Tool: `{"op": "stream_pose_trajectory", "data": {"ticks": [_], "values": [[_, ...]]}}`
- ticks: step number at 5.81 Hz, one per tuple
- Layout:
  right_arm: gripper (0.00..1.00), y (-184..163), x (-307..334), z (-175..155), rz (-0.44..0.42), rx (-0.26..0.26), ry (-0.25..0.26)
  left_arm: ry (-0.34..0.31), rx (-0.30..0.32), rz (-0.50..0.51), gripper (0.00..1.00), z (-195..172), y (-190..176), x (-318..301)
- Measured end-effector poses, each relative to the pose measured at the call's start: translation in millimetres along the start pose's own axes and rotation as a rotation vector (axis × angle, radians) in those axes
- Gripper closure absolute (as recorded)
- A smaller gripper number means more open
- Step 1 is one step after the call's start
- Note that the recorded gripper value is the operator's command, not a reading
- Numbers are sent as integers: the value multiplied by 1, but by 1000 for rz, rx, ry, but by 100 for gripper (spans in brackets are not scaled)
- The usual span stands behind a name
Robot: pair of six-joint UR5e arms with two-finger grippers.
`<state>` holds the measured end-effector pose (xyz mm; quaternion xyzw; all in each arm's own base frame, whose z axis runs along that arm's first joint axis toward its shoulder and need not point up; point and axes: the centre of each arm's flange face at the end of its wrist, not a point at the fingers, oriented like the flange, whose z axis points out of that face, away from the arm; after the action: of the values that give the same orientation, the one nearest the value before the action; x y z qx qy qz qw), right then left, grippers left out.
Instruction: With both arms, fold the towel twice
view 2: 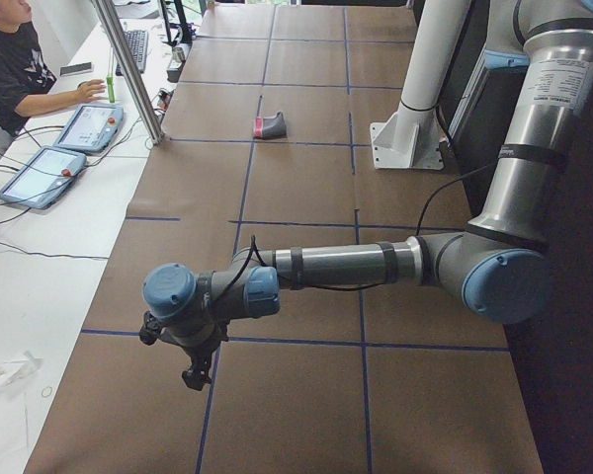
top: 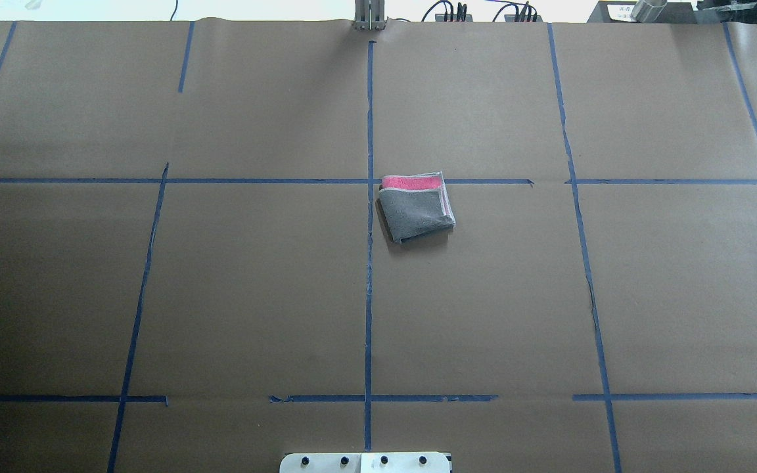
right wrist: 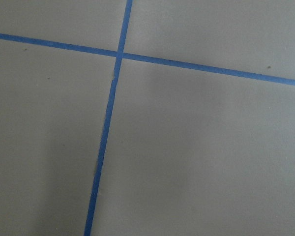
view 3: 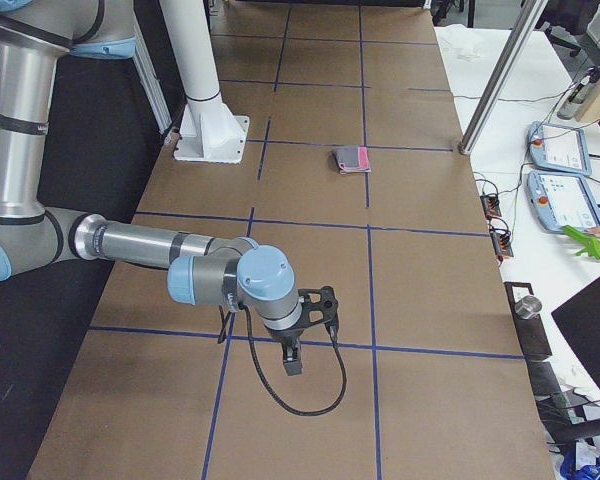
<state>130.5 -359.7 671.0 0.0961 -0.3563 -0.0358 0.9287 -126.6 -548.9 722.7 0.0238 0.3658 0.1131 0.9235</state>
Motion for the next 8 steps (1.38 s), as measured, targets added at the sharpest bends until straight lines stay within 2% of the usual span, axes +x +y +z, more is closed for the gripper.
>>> {"op": "stream_pose_trajectory", "data": {"ticks": [1, 2, 4, 5, 7, 8], "values": [[0, 6, 6, 2, 15, -2, -4, 5, 3, -2, 0, 14, 19, -12], [0, 10, 10, 5, 33, -9, -8, 6, 16, -31, 0, 14, 20, -12], [0, 14, 13, 8, 59, -20, -10, 5, 77, -144, 0, -21, 3, 19], [0, 17, 14, 9, 72, -33, -13, 7, 76, -170, 0, -26, -3, 32], [0, 25, 13, 11, 80, -42, -15, 13, 23, -195, 0, 4, -19, 69], [0, 24, 13, 10, 78, -41, -9, 15, 17, -189, 0, 9, -21, 80]]}}
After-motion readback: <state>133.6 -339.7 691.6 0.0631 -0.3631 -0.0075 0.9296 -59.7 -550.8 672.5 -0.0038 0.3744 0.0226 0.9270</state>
